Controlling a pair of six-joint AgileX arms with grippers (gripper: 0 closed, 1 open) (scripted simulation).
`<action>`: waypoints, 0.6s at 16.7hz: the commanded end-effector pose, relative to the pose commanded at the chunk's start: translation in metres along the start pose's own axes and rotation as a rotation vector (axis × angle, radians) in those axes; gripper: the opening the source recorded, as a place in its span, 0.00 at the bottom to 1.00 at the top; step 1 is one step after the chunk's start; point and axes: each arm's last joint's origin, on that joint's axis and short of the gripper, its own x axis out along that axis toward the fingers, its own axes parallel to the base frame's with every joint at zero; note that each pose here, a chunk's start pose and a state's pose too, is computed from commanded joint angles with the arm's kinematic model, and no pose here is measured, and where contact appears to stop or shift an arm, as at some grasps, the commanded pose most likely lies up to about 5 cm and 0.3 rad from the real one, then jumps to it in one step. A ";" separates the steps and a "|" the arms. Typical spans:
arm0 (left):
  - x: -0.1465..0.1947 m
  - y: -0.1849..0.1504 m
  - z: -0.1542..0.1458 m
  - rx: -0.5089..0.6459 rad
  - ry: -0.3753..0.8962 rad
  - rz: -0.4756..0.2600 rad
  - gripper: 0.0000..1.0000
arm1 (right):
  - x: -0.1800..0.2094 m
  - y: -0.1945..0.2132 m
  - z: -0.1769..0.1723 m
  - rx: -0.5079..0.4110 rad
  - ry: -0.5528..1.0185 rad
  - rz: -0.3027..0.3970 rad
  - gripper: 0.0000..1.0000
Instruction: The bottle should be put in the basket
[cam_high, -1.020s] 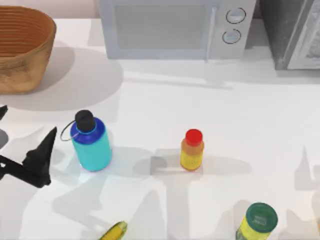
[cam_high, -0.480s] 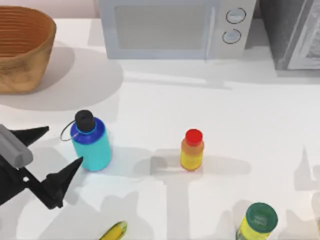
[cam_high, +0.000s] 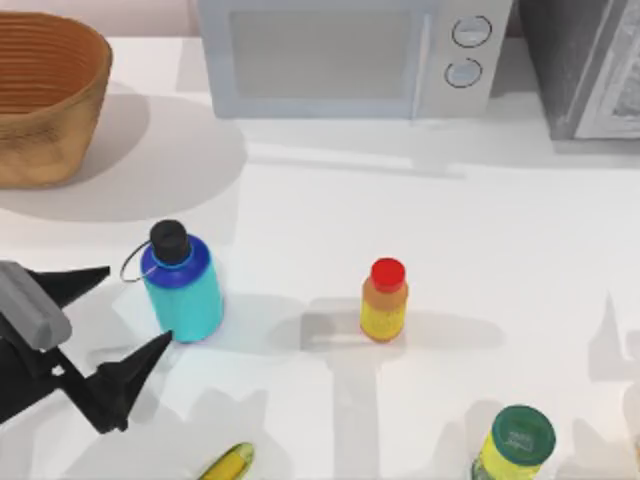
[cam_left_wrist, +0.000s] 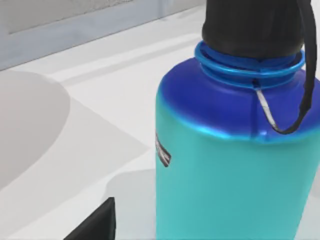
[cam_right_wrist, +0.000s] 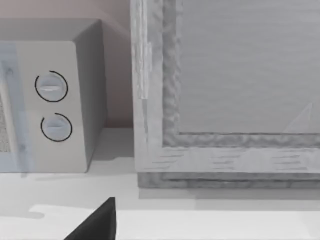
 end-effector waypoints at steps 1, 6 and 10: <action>0.000 -0.001 0.000 -0.003 0.003 -0.003 1.00 | 0.000 0.000 0.000 0.000 0.000 0.000 1.00; 0.026 0.004 0.001 0.000 0.000 0.000 1.00 | 0.000 0.000 0.000 0.000 0.000 0.000 1.00; 0.061 0.001 0.001 0.000 0.000 -0.001 1.00 | 0.000 0.000 0.000 0.000 0.000 0.000 1.00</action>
